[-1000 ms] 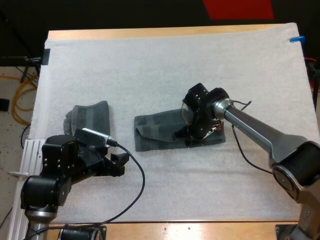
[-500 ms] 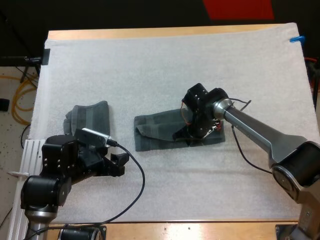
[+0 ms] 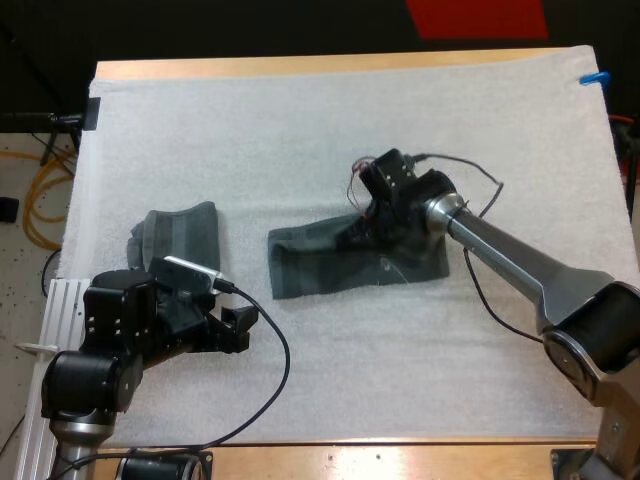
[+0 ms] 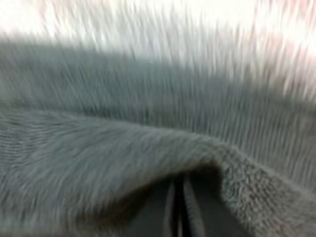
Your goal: Pick towel from pile fold and stack
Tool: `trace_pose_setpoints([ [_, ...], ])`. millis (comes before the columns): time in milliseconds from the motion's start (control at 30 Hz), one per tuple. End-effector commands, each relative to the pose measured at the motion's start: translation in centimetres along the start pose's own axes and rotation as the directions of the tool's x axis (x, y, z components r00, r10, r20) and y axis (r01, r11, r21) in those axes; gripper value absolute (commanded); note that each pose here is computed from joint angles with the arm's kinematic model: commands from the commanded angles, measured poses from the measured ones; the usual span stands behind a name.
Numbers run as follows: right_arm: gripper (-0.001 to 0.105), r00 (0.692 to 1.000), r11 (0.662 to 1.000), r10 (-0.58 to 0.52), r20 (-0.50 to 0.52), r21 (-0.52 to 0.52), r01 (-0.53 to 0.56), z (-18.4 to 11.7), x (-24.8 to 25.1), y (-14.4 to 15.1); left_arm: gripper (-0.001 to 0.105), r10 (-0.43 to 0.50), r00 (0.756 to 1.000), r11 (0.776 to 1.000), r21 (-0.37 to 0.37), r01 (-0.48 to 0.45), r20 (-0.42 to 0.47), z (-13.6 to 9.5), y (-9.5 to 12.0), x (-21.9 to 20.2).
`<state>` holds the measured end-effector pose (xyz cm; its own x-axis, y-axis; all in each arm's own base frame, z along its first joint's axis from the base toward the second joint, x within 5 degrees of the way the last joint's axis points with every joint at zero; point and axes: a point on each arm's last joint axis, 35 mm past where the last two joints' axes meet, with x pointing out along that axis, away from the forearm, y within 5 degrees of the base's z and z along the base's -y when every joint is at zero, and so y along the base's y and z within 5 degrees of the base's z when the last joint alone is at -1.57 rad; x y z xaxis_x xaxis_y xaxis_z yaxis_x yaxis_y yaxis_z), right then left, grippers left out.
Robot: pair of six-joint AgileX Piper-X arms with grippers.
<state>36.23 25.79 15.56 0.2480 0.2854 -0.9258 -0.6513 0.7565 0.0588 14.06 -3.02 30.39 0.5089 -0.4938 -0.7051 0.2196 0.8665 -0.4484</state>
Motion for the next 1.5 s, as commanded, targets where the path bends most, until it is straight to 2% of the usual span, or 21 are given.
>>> trace_pose_setpoints([
  [0, 0.0, 0.998, 1.0, -0.014, 0.055, 0.0, 0.014, 1.1, -0.9, -0.2, 0.066, 0.0, 1.0, 1.0, 0.009, 0.0, 0.008, 0.1, -0.1, -0.3],
  [100, 0.0, 0.988, 0.996, -0.085, 0.126, 0.0, 0.086, 3.0, -2.6, -0.4, 0.066, 0.0, 1.0, 1.0, 0.009, 0.0, 0.008, 0.1, -0.1, -0.3],
  [233, 0.0, 0.957, 0.98, -0.2, 0.209, 0.024, 0.199, 5.1, -5.4, -0.7, 0.066, 0.0, 1.0, 1.0, 0.009, 0.0, 0.008, 0.1, -0.1, -0.3],
  [367, 0.0, 0.941, 0.979, -0.2, 0.272, 0.015, 0.203, 5.8, -8.5, -0.4, 0.066, 0.0, 1.0, 1.0, 0.009, 0.0, 0.008, 0.1, -0.1, -0.3],
  [500, 0.0, 0.944, 0.977, -0.199, 0.262, -0.02, 0.212, 5.3, -11.3, -0.1, 0.066, 0.0, 1.0, 1.0, 0.017, 0.0, 0.008, 0.1, -0.1, -0.3],
  [700, 0.0, 0.974, 0.968, -0.191, 0.117, -0.144, 0.207, 3.1, -13.9, 0.3, 0.066, 0.0, 1.0, 0.999, 0.033, 0.0, 0.008, 0.1, -0.1, -0.3],
  [833, 0.0, 0.984, 0.969, -0.164, -0.076, -0.2, 0.146, 0.9, -13.5, 0.5, 0.066, 0.0, 1.0, 0.999, 0.033, 0.0, 0.008, 0.1, -0.1, -0.3],
  [867, 0.0, 0.98, 0.968, -0.153, -0.13, -0.217, 0.123, 0.2, -13.1, 0.5, 0.066, 0.0, 1.0, 0.999, 0.033, 0.0, 0.008, 0.1, -0.1, -0.3],
  [1167, 0.0, 0.934, 0.974, -0.134, -0.332, -0.215, 0.063, -2.8, -7.2, -0.8, 0.066, 0.0, 1.0, 0.999, 0.033, 0.0, 0.008, 0.1, -0.1, -0.3],
  [1467, 0.0, 0.9, 0.983, -0.129, -0.416, -0.173, 0.061, -4.0, -2.4, -4.1, 0.066, 0.0, 1.0, 0.999, 0.033, 0.0, 0.008, 0.1, -0.1, -0.3],
])
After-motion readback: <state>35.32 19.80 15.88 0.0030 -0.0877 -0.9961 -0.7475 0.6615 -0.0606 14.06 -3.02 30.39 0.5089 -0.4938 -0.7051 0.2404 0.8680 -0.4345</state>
